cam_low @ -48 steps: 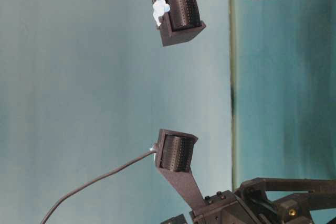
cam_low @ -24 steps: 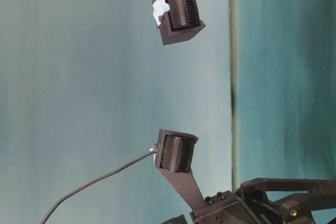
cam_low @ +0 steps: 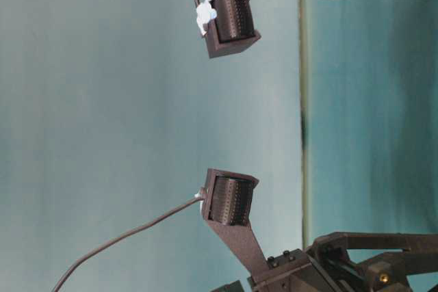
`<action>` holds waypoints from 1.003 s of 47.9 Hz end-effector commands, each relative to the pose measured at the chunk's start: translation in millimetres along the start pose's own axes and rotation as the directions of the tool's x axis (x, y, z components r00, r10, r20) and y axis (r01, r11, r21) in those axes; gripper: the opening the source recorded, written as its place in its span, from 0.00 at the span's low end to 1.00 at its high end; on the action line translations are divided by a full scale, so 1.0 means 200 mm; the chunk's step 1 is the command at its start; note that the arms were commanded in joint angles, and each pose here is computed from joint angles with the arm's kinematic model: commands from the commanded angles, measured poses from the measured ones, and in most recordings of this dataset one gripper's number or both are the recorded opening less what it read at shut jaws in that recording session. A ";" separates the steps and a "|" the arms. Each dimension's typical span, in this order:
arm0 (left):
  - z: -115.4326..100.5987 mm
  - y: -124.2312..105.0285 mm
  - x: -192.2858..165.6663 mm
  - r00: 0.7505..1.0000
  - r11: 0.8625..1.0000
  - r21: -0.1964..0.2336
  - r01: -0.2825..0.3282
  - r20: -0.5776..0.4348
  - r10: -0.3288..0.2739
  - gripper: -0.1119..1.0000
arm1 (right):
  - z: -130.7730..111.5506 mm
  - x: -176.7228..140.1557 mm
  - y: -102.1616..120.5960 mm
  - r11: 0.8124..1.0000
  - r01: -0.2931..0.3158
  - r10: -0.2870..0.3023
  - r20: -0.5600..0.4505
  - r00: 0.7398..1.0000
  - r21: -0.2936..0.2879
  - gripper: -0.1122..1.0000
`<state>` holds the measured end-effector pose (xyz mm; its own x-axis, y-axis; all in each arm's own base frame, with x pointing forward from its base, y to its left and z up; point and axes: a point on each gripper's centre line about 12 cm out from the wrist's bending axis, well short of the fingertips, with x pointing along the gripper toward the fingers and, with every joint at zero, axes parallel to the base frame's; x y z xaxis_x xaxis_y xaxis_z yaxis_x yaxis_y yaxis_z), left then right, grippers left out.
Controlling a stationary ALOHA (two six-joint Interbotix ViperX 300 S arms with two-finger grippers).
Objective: Insert the washer onto the shaft with both hands.
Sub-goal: 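Close left gripper on the washer and right gripper on the shaft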
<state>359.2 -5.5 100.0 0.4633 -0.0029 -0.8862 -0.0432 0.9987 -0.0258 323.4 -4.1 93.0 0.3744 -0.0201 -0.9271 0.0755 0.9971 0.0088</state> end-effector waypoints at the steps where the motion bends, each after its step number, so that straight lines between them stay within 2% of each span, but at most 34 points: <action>1: 0.01 -0.01 0.00 1.000 1.000 0.005 0.004 0.017 -0.004 0.88 | 0.01 -0.01 0.00 1.000 0.001 -0.001 0.014 1.000 -0.009 0.80; 48: 0.01 -0.02 0.00 1.000 1.000 0.008 0.005 0.018 -0.005 0.88 | -0.02 -0.02 0.01 1.000 0.000 -0.001 -0.017 1.000 -0.019 0.80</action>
<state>359.0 -6.0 99.6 0.4674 -0.0033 -0.8840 -0.0403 0.9989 -0.0251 317.2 -2.7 91.0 0.3487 -0.0194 -0.9370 0.0718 0.9974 0.0061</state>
